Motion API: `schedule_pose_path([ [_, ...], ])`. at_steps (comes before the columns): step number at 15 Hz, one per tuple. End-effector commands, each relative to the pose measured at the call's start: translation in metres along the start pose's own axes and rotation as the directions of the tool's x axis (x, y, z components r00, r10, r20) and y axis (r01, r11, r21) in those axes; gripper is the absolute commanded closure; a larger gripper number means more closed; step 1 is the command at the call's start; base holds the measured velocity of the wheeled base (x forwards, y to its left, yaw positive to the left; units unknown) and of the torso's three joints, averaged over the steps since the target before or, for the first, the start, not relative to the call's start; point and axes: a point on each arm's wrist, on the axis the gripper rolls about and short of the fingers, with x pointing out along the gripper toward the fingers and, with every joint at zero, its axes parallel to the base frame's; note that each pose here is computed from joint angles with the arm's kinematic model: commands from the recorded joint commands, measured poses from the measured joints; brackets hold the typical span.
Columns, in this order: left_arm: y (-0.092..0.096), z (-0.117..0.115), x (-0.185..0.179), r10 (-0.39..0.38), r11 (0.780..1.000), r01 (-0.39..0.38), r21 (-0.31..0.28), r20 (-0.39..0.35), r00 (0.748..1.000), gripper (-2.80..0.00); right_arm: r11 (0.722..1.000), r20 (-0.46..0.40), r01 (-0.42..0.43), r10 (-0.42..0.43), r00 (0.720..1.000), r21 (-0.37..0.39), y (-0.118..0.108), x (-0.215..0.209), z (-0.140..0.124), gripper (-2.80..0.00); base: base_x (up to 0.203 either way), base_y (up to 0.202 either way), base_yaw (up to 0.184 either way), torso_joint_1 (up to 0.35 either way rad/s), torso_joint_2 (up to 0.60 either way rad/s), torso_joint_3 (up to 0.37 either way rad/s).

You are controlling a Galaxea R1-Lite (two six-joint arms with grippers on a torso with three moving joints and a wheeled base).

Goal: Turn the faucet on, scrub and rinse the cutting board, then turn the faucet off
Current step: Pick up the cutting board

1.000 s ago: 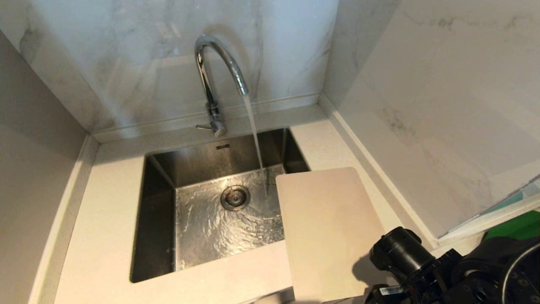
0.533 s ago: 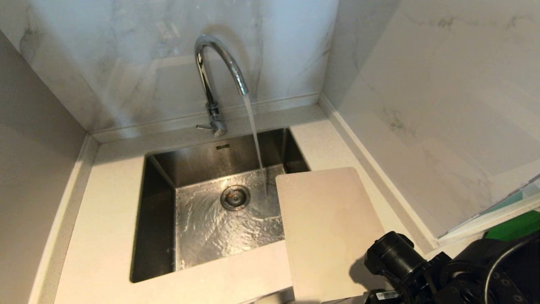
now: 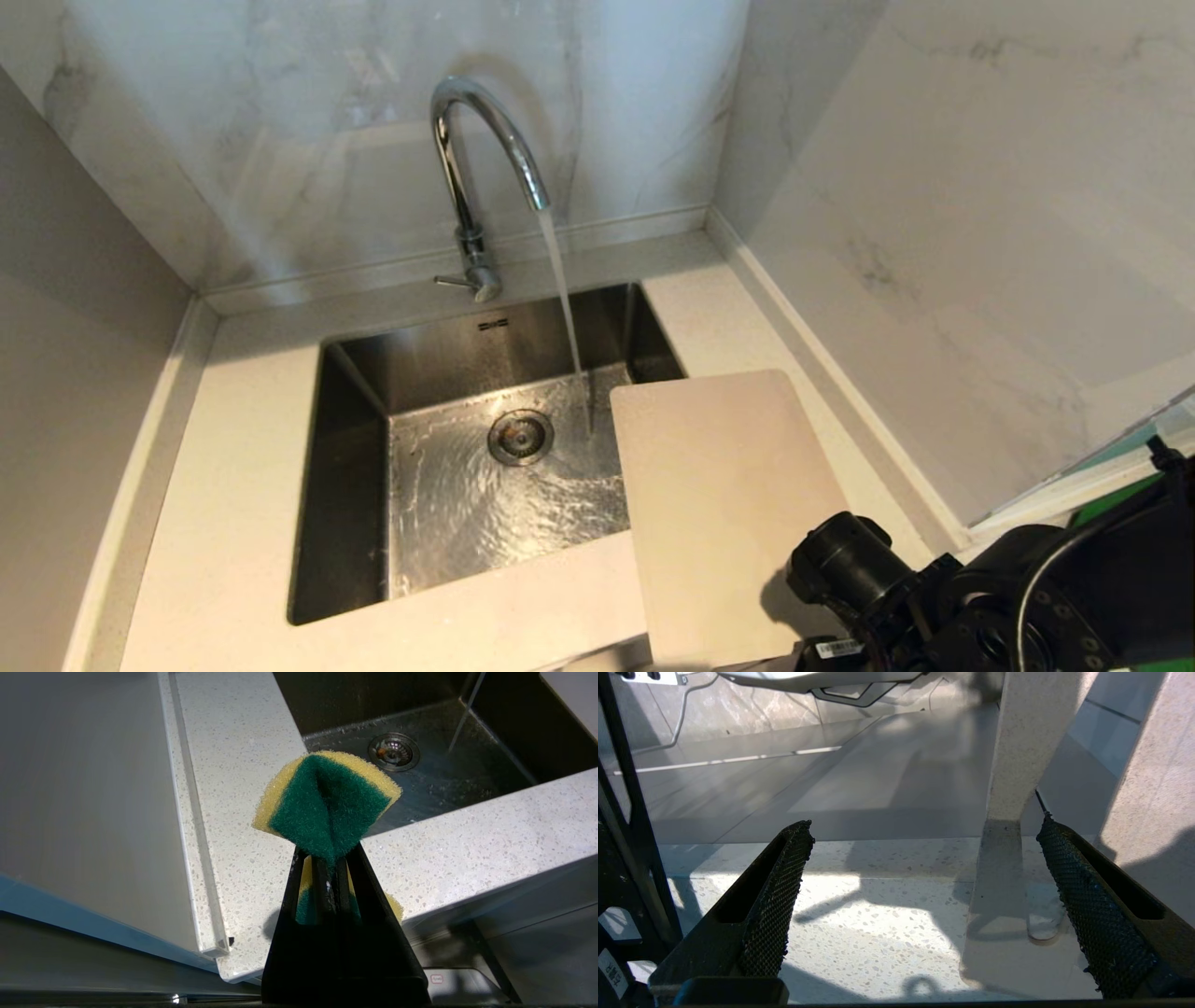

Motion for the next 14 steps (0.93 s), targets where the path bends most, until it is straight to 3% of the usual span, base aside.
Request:
schedule_pose_path([
  [1,0.0,0.0,0.0,0.0,1.0,0.0,0.0,-0.001,1.0,0.0,1.0,-0.007,-0.01,0.01,1.0,-0.007,-0.003,0.003,0.001,-2.8,0.0,0.0,0.0,0.0,0.0,0.0],
  [14,0.0,0.0,0.0,0.0,1.0,0.0,0.003,-0.005,1.0,0.0,0.999,-0.037,-0.047,0.046,0.998,-0.004,-0.012,0.019,0.004,-2.8,0.0,0.0,0.0,0.0,0.0,0.0],
])
